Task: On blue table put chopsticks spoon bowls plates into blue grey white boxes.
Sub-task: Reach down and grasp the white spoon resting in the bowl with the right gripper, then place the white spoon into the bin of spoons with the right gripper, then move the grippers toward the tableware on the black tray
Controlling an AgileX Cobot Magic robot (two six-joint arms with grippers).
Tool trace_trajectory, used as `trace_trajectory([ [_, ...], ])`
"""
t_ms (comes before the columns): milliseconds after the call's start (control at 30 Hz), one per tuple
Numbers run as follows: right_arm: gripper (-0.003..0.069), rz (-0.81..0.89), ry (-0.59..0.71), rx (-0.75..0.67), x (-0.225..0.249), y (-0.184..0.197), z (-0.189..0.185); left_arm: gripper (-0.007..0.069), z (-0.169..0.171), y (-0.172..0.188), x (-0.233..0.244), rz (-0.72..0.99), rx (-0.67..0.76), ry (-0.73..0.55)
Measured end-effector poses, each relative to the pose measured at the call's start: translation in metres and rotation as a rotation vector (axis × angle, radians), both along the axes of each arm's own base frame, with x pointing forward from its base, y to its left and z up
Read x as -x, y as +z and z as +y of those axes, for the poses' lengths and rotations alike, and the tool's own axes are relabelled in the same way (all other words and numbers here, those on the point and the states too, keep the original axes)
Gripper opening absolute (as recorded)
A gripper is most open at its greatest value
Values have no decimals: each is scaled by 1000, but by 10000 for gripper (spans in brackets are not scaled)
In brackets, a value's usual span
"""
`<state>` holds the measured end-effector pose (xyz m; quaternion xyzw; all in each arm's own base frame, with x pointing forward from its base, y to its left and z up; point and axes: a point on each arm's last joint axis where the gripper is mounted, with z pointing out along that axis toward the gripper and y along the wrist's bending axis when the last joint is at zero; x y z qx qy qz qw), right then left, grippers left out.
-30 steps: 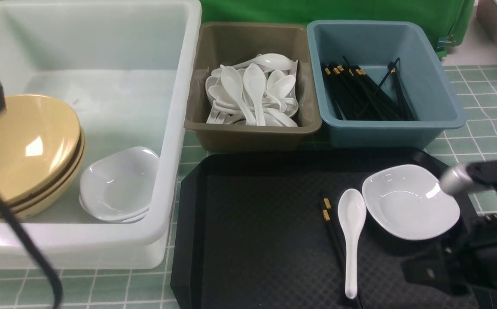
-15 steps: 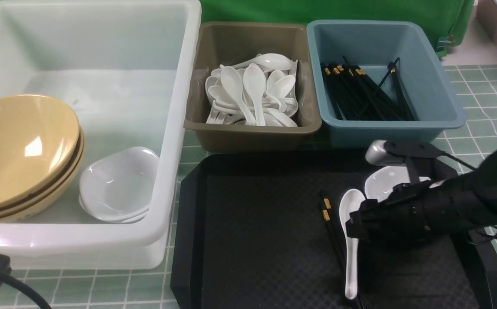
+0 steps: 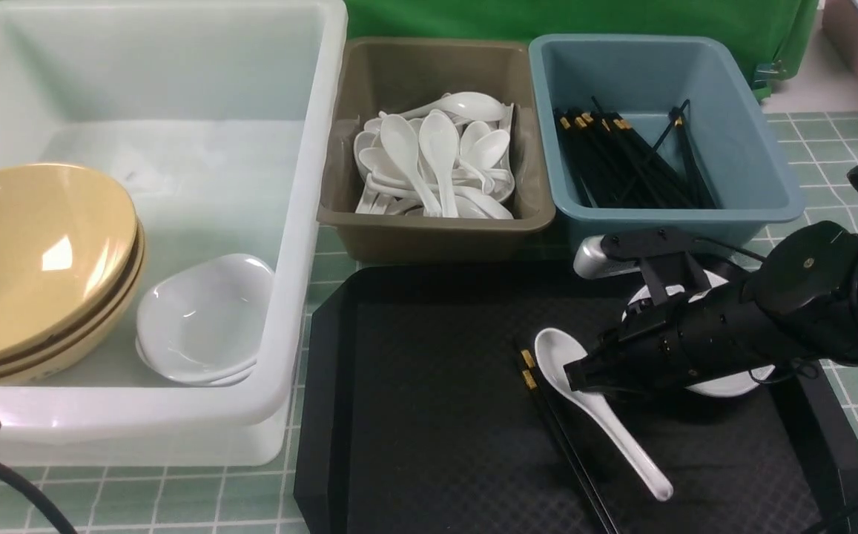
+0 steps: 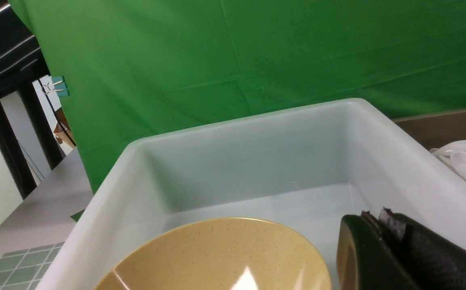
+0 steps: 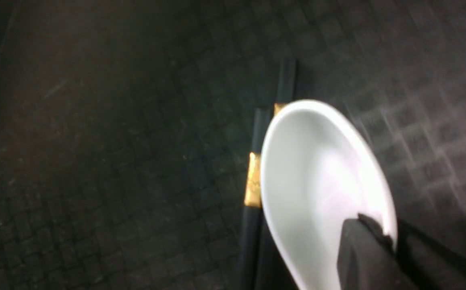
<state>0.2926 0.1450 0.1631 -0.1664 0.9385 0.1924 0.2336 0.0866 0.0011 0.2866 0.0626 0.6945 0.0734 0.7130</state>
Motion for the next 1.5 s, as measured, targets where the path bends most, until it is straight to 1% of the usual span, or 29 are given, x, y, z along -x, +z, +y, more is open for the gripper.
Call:
trace_trajectory([
  [67,73,0,22,-13,-2,5,3,2,0,0,0,0,2,0],
  [200,73,-50,93,-84,-21,41,19,2,0,0,0,0,33,-1],
  [267,73,-78,100,-95,-26,49,21,2,0,0,0,0,41,-2],
  [333,73,-215,104,-108,-46,78,27,2,0,-2,0,3,48,0],
  [367,73,-229,103,-106,-48,79,28,2,0,-2,0,4,48,0],
  [400,73,-379,90,-93,-69,101,31,2,1,-3,0,-2,51,6],
  [533,81,-610,35,-50,-118,121,40,2,1,-5,-1,4,51,6],
  [633,127,-657,75,-26,-147,113,53,2,2,-7,-1,1,53,15],
  [667,161,-669,96,-33,-155,110,57,2,2,-7,-1,2,53,15],
  [700,222,-671,122,-29,-163,111,63,2,2,-8,-1,5,53,16],
  [733,260,-670,147,-23,-166,109,65,2,2,-9,-1,5,53,16],
  [767,269,-673,152,-21,-168,109,66,2,2,-9,-1,6,54,16],
  [800,326,-676,183,-3,-170,110,68,2,2,-9,-1,7,55,16],
  [833,387,-665,204,6,-169,113,68,2,2,-9,-1,6,55,16],
  [867,422,-655,230,30,-167,118,68,2,2,-9,-1,6,57,17],
  [933,465,-611,256,82,-160,126,63,2,2,-9,-1,5,66,16],
  [1033,481,-467,269,165,-141,139,53,2,2,-9,-1,3,101,16],
  [1067,482,-387,235,186,-134,143,47,2,2,-9,0,0,116,15],
  [1100,480,-255,210,252,-120,147,37,2,2,-8,1,-11,144,14],
  [1133,477,-170,191,283,-111,147,32,2,2,-7,3,-23,157,13],
  [1167,477,-149,187,290,-109,146,31,2,2,-6,4,-27,159,13],
  [1200,468,2,159,341,-94,139,22,2,2,-5,7,-49,173,10],
  [1233,464,92,146,361,-83,123,19,2,2,-3,10,-64,179,8],
  [1300,462,185,152,373,-67,97,21,2,1,-2,13,-83,181,6],
  [1333,462,257,178,387,-52,75,25,2,1,-1,14,-92,181,4],
  [1367,462,266,183,388,-49,71,26,2,1,-2,15,-91,180,2],
  [1433,461,343,241,420,-20,44,37,2,0,-2,15,-84,181,-5],
  [1467,461,344,245,419,-17,42,38,2,0,-2,15,-84,181,-5],
  [1500,460,358,285,429,1,31,46,2,0,-3,15,-78,181,-9],
])
